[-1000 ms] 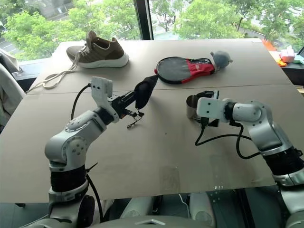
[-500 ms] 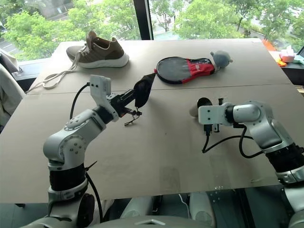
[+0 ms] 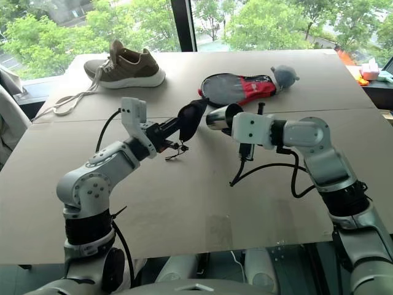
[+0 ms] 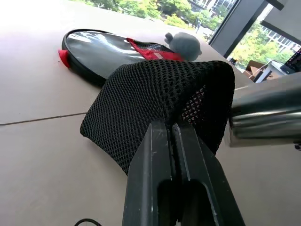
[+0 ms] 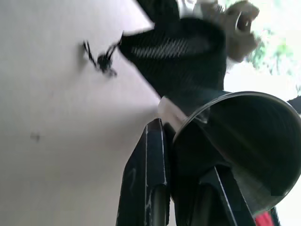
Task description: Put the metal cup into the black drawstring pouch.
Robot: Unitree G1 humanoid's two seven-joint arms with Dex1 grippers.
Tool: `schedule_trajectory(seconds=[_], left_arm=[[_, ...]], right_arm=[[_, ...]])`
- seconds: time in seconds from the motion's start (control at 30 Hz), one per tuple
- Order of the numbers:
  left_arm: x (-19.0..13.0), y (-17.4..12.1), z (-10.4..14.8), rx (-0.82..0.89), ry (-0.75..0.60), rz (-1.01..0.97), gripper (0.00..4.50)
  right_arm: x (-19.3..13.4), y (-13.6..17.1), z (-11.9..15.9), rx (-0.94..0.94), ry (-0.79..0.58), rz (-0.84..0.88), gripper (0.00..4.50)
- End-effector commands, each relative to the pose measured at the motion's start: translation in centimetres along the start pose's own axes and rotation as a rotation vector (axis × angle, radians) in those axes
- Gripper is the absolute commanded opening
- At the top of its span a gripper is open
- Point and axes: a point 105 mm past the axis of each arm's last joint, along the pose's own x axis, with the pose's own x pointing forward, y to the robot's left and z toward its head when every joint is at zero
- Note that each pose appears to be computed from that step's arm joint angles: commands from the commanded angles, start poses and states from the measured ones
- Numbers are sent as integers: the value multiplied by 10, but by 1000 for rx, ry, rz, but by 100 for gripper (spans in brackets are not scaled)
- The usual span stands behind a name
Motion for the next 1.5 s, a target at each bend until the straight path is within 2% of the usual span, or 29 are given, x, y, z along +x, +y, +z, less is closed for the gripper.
schedule_trajectory(seconds=[0.03,0.27,0.4,0.47,0.53,0.7,1.03,1.23,1.43,1.5], left_arm=[[-1,-12,13,44,-38,-41,0],[0,-19,14,39,-54,-56,0],[0,-25,16,19,-66,-82,0],[-1,-32,16,-9,-69,-124,0],[-2,-40,14,-29,-62,-169,0],[-1,-51,14,-68,-64,-222,0],[7,-70,10,-82,-33,-304,0],[3,-87,6,-92,-10,-403,0],[0,-96,-1,-140,19,-454,0],[-1,-98,-2,-129,25,-465,0]], right_arm=[[4,-9,36,-35,-148,-38,8],[16,2,42,-49,-185,17,8],[19,7,21,-68,-99,21,8],[18,-4,0,-43,-23,-77,8],[17,-4,-15,-53,29,-102,8],[20,6,-31,-85,84,-89,8],[38,26,-31,-391,108,33,8],[51,31,-39,-360,131,53,8],[60,41,-35,-378,96,90,8],[62,34,-32,-173,48,-10,8]])
